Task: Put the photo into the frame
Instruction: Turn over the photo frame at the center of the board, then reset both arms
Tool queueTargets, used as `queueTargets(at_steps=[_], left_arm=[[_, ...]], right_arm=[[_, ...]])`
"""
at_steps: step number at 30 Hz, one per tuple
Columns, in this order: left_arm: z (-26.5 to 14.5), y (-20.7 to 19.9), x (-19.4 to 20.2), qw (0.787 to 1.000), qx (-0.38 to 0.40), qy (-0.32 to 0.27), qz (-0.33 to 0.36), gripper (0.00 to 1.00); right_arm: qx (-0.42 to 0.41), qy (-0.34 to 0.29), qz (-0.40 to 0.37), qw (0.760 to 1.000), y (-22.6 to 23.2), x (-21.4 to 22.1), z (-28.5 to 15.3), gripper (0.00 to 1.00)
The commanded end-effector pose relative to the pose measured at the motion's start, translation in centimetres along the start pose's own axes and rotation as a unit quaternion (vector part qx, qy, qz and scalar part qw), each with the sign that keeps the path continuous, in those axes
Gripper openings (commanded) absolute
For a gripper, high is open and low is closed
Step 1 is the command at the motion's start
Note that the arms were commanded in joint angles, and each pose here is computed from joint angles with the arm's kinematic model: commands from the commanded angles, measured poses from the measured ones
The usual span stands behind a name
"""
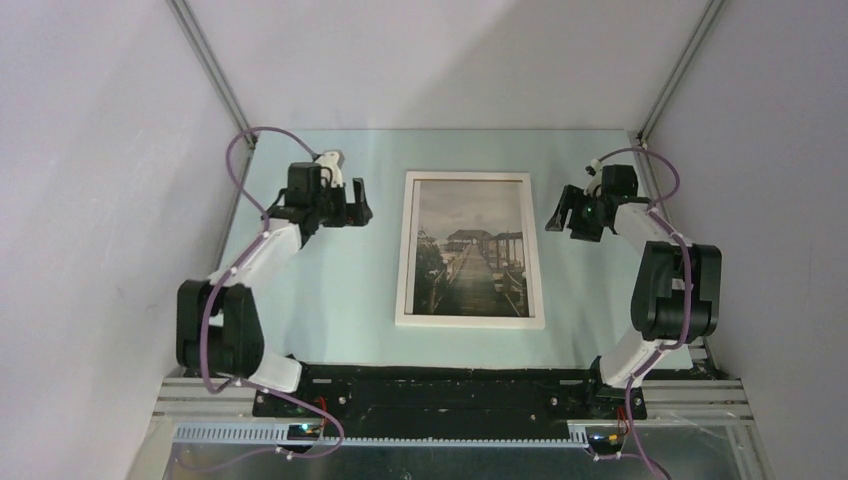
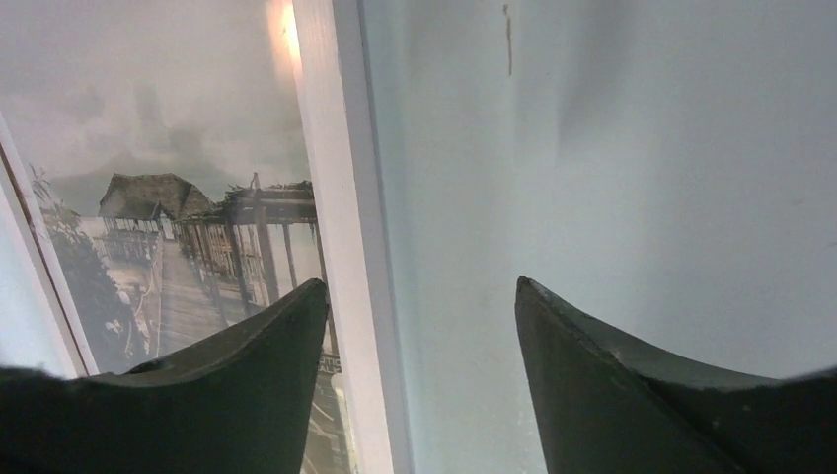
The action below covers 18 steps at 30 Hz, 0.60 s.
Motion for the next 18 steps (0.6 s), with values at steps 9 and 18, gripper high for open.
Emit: queueTargets(at_steps=[9, 18], left_arm=[[-7.6, 4.1, -2.8, 0.989, -0.088, -0.122, -0.003, 1.0], [-10.8, 5.4, -3.7, 0.968, -0.158, -0.194, 0.003, 1.0]], right_arm=[[0.038, -0.16, -0.077, 0.983, -1.1, -6.4, -7.1, 0.98], [0.057, -0.191, -0.079, 0.977, -1.6, -6.9, -10.2, 0.99]])
Point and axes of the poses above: each gripper's point midway between its finger pads, its own z axis out along the fingers, its own y axis along the line the jaws close on, x = y × z, the point moved 4 cm from there along -z, back along the fingers, and after that the axes turned 10 degrees about z, right-handed, at the moved point
